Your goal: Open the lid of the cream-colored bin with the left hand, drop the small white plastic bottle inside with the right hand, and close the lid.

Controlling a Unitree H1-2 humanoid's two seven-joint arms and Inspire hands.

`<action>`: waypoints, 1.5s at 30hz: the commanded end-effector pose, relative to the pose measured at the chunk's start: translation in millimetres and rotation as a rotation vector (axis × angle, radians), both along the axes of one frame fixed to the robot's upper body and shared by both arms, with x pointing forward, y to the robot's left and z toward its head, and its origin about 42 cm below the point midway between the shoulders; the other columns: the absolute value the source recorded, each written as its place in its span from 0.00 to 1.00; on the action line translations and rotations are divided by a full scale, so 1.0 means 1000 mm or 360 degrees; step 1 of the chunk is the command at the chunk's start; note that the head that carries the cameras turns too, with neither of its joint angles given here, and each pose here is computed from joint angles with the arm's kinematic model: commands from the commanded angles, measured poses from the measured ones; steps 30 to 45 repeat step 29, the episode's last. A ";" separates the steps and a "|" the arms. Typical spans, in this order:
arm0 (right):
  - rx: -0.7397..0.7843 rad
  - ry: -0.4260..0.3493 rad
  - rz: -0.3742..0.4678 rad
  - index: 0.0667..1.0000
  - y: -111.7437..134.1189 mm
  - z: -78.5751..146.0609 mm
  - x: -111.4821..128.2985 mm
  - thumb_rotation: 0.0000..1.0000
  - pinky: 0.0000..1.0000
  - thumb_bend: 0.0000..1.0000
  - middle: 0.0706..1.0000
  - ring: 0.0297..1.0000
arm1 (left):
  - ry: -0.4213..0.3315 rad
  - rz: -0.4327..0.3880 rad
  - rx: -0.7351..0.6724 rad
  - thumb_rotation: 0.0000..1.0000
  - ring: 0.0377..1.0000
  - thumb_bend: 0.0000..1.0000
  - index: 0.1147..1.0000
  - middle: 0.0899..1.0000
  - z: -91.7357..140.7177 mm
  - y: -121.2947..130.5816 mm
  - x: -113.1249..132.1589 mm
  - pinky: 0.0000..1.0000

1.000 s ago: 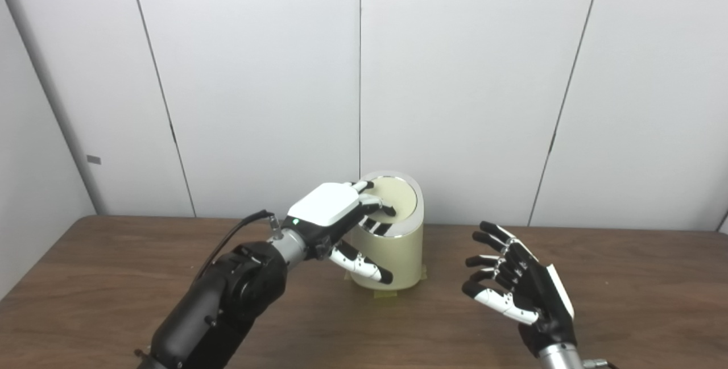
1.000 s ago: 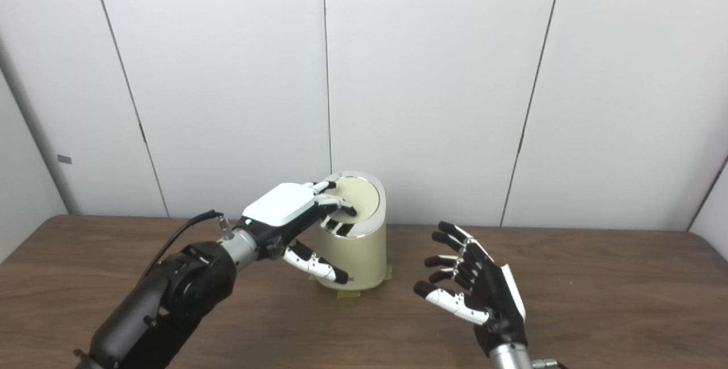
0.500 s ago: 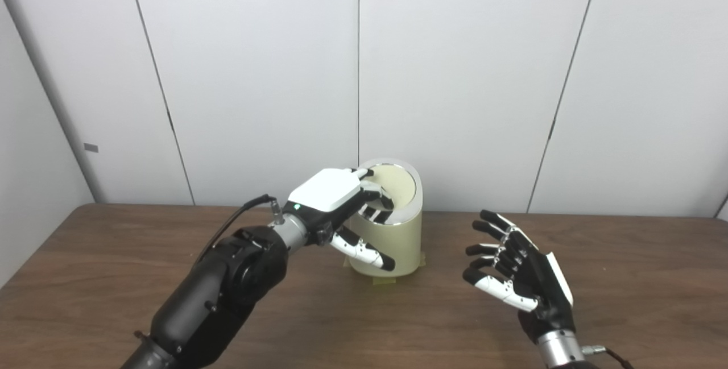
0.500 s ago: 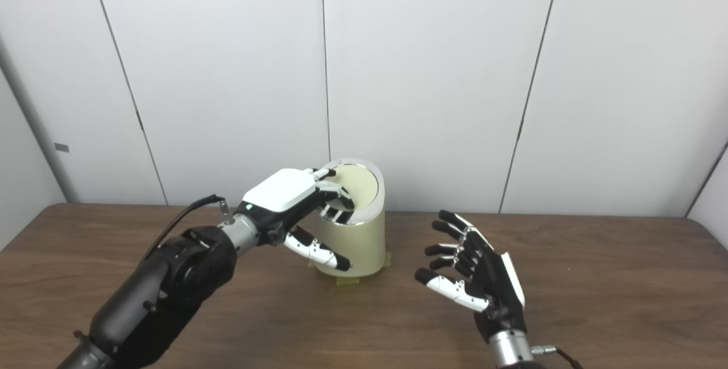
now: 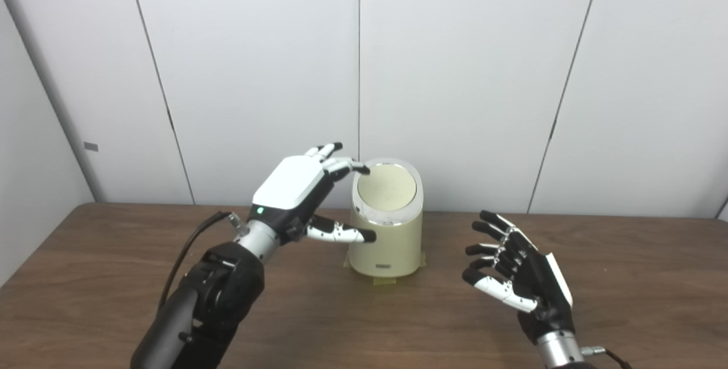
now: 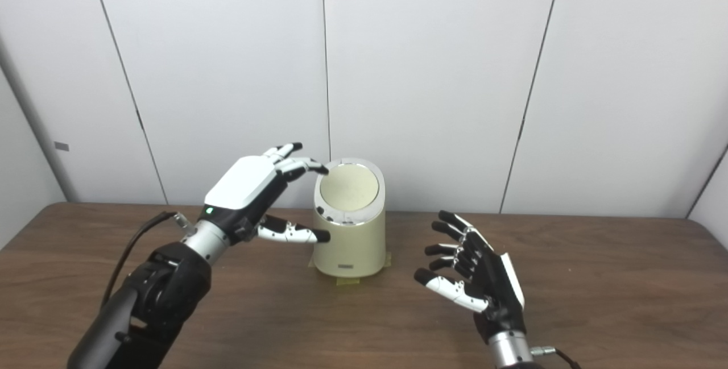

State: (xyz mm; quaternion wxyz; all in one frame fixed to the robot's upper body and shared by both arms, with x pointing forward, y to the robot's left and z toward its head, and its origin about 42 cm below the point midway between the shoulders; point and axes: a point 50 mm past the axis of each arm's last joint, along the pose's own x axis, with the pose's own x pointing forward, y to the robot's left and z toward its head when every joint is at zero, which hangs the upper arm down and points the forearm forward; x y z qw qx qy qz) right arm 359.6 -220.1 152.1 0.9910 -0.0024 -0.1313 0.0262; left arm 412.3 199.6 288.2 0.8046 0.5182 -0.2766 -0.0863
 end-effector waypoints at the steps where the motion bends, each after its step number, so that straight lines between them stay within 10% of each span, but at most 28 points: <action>1: -0.0003 -0.0156 0.0016 0.78 0.000 0.021 0.006 0.28 0.48 0.87 0.77 0.61 | -0.0159 0.0005 -0.0165 0.44 0.96 0.80 0.84 0.87 0.018 0.000 -0.005 0.90; 19: -0.0034 -0.0155 -0.0046 0.77 -0.007 0.019 0.002 0.30 0.56 0.88 0.78 0.63 | 0.0572 0.0023 -0.1700 0.24 0.61 0.67 0.73 0.65 -0.090 0.044 -0.071 0.51; 45: -0.0083 -0.0146 -0.0083 0.78 -0.014 0.017 -0.003 0.33 0.58 0.87 0.79 0.64 | 0.0669 -0.0006 -0.1717 0.22 0.68 0.71 0.72 0.70 -0.106 0.048 -0.077 0.59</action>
